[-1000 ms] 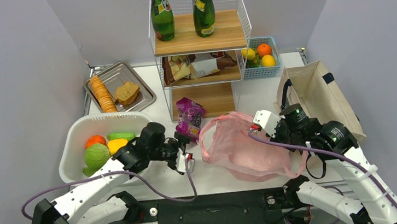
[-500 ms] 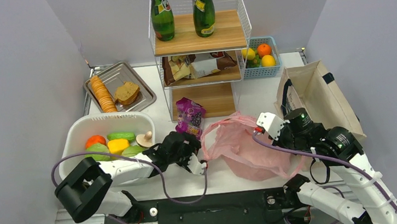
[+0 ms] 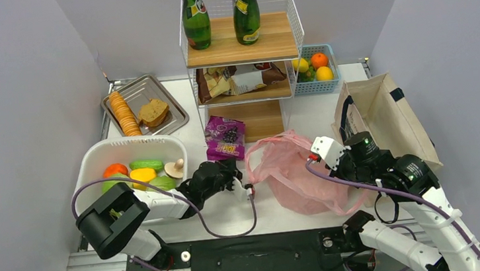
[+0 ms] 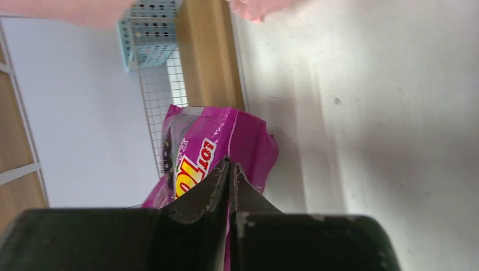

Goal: Untie the knot of the grocery bags and take out the mixed food

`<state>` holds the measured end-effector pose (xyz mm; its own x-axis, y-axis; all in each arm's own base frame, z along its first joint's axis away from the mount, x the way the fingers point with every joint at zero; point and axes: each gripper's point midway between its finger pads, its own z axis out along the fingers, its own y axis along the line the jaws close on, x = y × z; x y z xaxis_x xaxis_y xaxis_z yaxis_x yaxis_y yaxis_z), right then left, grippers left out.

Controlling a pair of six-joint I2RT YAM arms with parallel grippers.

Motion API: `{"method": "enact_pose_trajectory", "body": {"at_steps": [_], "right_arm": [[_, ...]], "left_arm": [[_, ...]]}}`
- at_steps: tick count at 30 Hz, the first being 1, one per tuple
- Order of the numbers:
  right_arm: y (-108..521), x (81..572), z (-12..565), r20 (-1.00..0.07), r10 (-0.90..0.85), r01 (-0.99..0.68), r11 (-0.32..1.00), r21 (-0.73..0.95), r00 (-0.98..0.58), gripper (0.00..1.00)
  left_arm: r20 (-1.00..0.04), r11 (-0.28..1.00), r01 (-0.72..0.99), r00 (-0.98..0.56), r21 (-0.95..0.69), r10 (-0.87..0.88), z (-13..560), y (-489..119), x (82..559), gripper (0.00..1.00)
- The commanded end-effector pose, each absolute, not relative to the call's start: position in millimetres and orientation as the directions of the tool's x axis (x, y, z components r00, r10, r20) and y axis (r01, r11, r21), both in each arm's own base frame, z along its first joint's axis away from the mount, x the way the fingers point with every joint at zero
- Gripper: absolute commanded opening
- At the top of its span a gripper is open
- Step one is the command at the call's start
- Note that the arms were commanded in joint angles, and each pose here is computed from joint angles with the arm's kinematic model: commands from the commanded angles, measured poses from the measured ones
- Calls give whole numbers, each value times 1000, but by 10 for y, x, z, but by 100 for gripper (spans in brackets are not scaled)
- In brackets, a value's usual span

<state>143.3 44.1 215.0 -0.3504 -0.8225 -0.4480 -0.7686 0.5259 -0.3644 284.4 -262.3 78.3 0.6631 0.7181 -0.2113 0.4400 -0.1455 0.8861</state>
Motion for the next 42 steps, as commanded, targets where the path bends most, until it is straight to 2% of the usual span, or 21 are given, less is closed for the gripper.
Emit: {"method": "enact_pose_trajectory", "body": {"at_steps": [1, 8, 13, 14, 15, 16, 17, 21, 22, 24, 25, 26, 27, 28, 29, 31, 35, 38, 42], "right_arm": [[453, 1494, 2191, -479, -804, -743, 552, -379, -353, 0], [477, 1487, 2194, -488, -798, -745, 557, -368, -355, 0], [496, 1516, 2203, -487, -797, -746, 557, -366, -356, 0], [505, 1532, 2210, -487, -798, -746, 556, -367, -355, 0], [513, 1545, 2219, -489, -798, -745, 555, -369, -352, 0], [546, 1551, 2224, -494, -798, -754, 549, -361, -344, 0], [577, 1557, 2230, -502, -797, -760, 544, -354, -336, 0], [644, 1628, 2252, -511, -800, -769, 530, -358, -314, 0], [661, 1651, 2271, -516, -798, -767, 532, -358, -313, 0], [717, 1705, 2346, -543, -780, -757, 549, -354, -311, 11], [749, 1738, 2446, -576, -756, -740, 574, -352, -312, 27], [776, 1761, 2496, -593, -741, -732, 587, -346, -315, 37], [812, 1792, 2651, -637, -706, -709, 617, -341, -308, 55], [838, 1801, 2730, -661, -687, -701, 630, -334, -302, 61], [866, 1818, 2915, -706, -648, -679, 657, -329, -285, 73], [885, 1815, 3205, -767, -588, -646, 694, -316, -256, 78], [618, 1834, 3736, -828, -502, -498, 801, -333, -252, 78], [176, 1815, 3874, -804, -505, -317, 854, -413, -314, 75], [-318, 1733, 3795, -725, -516, -130, 845, -519, -456, 73]], "left_arm": [[-298, 104, 313, 673, 944, 676, 1528, -2863, 3161, 0], [-369, 237, 292, 588, 927, 720, 1589, -2838, 3799, 0], [-367, 250, 278, 552, 928, 748, 1446, -2723, 4182, 0], [-364, 250, 273, 559, 929, 745, 1450, -2718, 4198, 5], [-361, 244, 274, 562, 930, 744, 1427, -2699, 4204, 22], [-363, 251, 268, 568, 930, 739, 1456, -2695, 4194, 31], [-375, 259, 275, 581, 926, 722, 1500, -2695, 4127, 45], [-467, 224, 432, 616, 874, 634, 1595, -2742, 3640, 66], [-498, 208, 479, 626, 853, 600, 1605, -2776, 3498, 68], [-577, 188, 581, 610, 792, 544, 1697, -2788, 3187, 71], [-606, 172, 625, 591, 761, 533, 1735, -2756, 3014, 72], [-614, 166, 630, 606, 759, 506, 1838, -2743, 2878, 72], [-631, 133, 669, 589, 731, 504, 1751, -2743, 2729, 73], [-625, 112, 664, 614, 739, 482, 1805, -2736, 2580, 73], [-626, 67, 694, 597, 717, 502, 1667, -2688, 2467, 74], [-612, 12, 711, 596, 703, 519, 1548, -2600, 2268, 75], [-654, 54, 755, 527, 654, 543, 1544, -2397, 2085, 77], [-681, 94, 761, 510, 642, 525, 1689, -2335, 2001, 77], [-706, 141, 769, 477, 624, 523, 1799, -2358, 2016, 77]]}}
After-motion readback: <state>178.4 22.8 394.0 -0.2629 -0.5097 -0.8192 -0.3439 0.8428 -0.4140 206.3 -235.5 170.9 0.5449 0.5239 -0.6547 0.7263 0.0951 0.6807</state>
